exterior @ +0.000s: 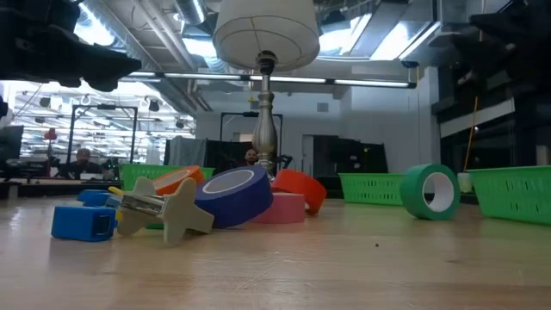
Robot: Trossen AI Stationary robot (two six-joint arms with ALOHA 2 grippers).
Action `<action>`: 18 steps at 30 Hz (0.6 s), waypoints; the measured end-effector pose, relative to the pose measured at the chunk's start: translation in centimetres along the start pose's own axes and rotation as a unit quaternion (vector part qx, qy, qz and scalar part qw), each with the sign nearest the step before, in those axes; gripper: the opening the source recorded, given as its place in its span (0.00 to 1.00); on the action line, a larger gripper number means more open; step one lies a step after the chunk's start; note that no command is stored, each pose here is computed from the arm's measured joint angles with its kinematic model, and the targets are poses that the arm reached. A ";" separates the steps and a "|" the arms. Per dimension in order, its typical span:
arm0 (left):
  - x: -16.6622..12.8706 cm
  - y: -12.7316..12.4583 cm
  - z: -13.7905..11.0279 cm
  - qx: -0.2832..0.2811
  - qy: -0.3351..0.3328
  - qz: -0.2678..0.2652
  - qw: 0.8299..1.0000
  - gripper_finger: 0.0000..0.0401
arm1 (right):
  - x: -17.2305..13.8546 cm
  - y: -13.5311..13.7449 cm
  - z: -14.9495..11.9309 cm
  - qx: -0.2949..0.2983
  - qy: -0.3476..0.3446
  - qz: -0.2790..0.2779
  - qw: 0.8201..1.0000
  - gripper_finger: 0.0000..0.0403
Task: Pick and place Stapler, Stapler remover, tape
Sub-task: Put the green tape into the top right green bin
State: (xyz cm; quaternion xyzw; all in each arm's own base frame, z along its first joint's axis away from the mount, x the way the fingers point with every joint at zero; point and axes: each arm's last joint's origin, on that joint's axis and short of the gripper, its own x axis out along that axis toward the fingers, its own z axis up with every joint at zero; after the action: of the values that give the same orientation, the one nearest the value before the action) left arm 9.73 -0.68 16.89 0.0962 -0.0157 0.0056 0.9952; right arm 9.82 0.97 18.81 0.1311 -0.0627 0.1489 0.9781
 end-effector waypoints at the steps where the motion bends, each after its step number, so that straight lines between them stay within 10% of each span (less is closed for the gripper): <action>1: 0.0 0.0 0.0 0.000 0.000 0.000 1.000 0.39 | 0.2 0.2 0.2 -0.011 0.006 0.008 1.000 0.34; 18: 0.0 0.0 0.0 0.000 0.000 0.000 1.000 0.39 | 3.8 -0.7 -2.7 -0.106 0.270 -0.038 0.956 0.39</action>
State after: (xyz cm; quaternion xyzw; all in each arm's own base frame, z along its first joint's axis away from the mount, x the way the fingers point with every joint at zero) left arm 9.73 -0.69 16.88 0.0962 -0.0157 0.0056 0.9952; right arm 13.83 2.06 16.69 -0.0162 0.1936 0.1341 0.9717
